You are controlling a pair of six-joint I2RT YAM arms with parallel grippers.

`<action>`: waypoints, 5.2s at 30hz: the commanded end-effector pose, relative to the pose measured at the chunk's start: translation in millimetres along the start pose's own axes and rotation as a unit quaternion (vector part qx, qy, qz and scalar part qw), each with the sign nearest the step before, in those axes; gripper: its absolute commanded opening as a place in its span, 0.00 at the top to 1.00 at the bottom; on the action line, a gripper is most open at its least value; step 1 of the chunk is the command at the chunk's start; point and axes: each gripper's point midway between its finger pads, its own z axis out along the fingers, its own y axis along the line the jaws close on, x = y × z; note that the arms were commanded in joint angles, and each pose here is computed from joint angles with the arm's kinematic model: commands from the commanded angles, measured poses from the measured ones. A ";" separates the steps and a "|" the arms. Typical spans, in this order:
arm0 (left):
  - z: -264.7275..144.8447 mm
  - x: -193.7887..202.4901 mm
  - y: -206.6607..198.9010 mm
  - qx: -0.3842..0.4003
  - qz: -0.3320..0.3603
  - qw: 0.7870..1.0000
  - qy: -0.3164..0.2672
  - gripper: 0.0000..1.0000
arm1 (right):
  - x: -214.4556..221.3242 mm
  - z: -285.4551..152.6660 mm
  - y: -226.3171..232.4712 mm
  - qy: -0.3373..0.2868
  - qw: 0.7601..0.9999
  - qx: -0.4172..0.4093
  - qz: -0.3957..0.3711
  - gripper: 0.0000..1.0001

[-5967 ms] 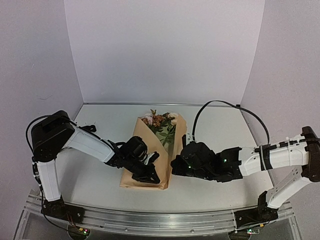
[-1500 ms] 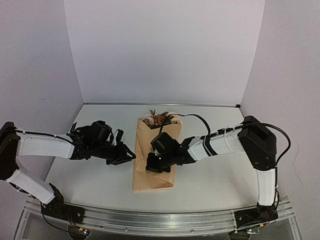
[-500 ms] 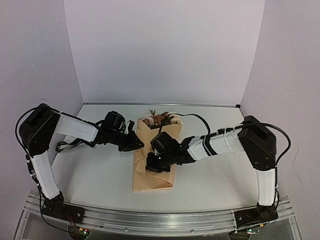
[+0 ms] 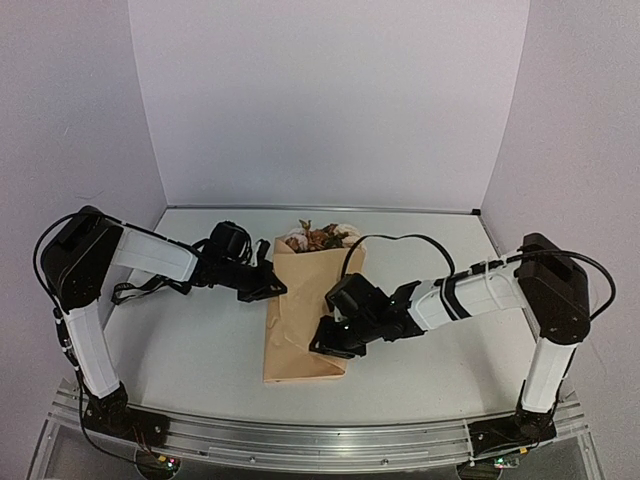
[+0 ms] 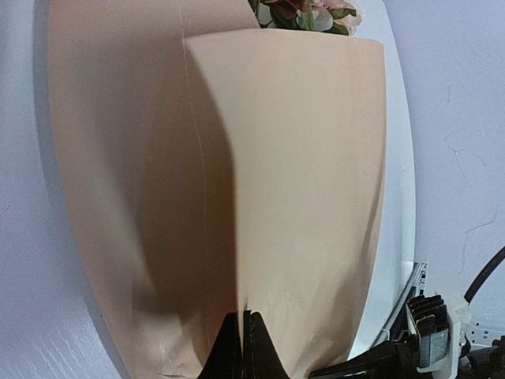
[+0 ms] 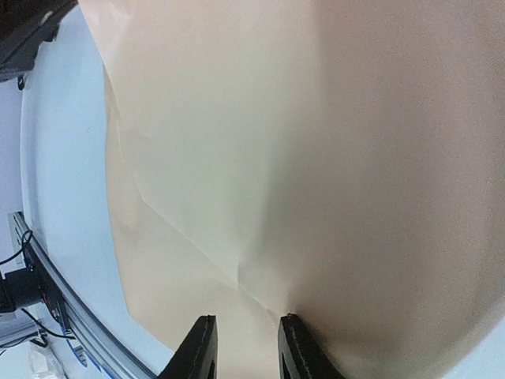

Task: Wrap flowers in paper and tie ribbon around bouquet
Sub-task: Press the fold line on the folded wrapping paper.

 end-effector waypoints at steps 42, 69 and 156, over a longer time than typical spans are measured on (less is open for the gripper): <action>12.6 -55.9 28.7 -0.028 -0.014 0.999 -0.020 1.00 | -44.8 -39.9 2.1 0.004 0.995 -0.075 0.059 0.79; -2.8 -52.2 22.2 -0.032 -0.031 0.999 -0.027 1.00 | -43.5 -3.6 -28.6 0.013 0.959 -0.180 0.221 0.78; 22.1 78.8 62.5 -0.125 -0.095 0.983 0.095 0.97 | -139.5 28.0 -98.2 -0.035 0.936 -0.138 0.321 0.89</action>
